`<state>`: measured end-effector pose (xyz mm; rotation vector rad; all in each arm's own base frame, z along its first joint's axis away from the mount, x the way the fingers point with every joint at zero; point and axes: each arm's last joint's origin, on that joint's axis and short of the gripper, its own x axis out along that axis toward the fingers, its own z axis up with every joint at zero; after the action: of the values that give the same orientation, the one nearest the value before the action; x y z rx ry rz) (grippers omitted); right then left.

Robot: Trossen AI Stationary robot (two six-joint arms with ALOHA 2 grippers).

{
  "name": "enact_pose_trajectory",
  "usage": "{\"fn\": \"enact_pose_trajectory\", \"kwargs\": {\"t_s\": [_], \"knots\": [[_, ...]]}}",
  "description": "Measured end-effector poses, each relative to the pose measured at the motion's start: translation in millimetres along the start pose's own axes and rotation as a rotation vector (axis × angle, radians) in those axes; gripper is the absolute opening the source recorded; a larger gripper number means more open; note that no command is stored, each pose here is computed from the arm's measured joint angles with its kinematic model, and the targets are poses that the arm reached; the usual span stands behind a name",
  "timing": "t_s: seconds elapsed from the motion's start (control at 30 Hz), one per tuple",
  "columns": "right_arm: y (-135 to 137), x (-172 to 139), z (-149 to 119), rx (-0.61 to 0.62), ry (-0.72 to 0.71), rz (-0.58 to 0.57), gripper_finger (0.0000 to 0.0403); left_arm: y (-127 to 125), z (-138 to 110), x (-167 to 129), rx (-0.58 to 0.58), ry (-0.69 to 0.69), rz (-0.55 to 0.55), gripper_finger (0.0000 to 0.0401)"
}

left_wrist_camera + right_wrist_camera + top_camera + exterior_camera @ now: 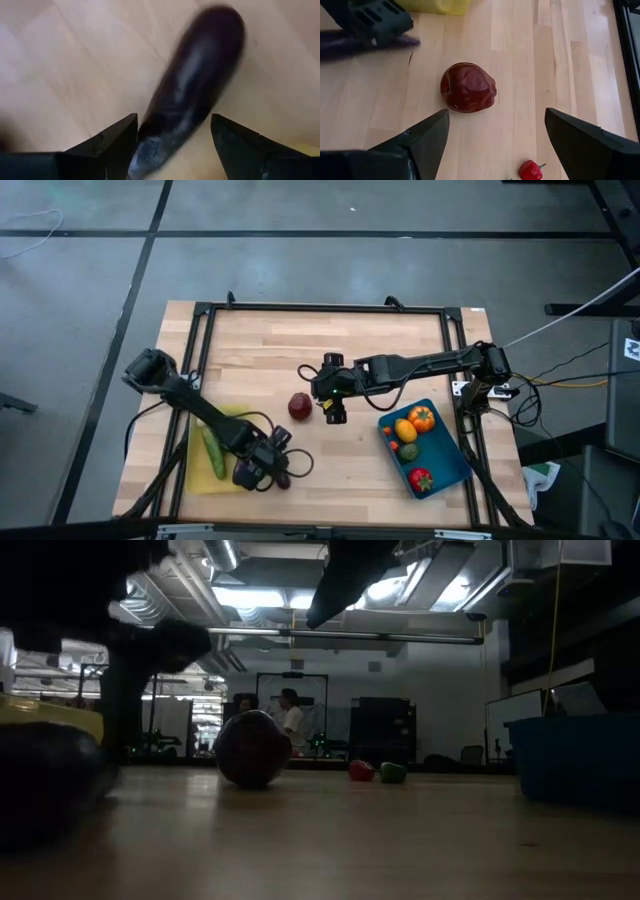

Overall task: Sort produce into baskets
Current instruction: Put the eggplant into the yellow bin

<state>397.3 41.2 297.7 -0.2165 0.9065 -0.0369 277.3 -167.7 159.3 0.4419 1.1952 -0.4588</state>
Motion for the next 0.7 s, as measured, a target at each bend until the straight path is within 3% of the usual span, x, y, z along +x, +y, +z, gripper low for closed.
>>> {"fn": "enact_pose_trajectory", "kwargs": {"t_s": [0.23,0.5,0.7], "knots": [[0,0,0,0.000,0.000,0.000,0.0324,-1,0,15,0.020,0.033,-0.013,0.0243],[0,0,0,0.000,-0.001,-0.001,0.0324,0,0,11,-0.006,0.018,0.005,0.0145],[0,0,0,0.000,-0.001,-0.003,0.0324,0,2,10,-0.040,0.015,0.005,0.0143]]}}
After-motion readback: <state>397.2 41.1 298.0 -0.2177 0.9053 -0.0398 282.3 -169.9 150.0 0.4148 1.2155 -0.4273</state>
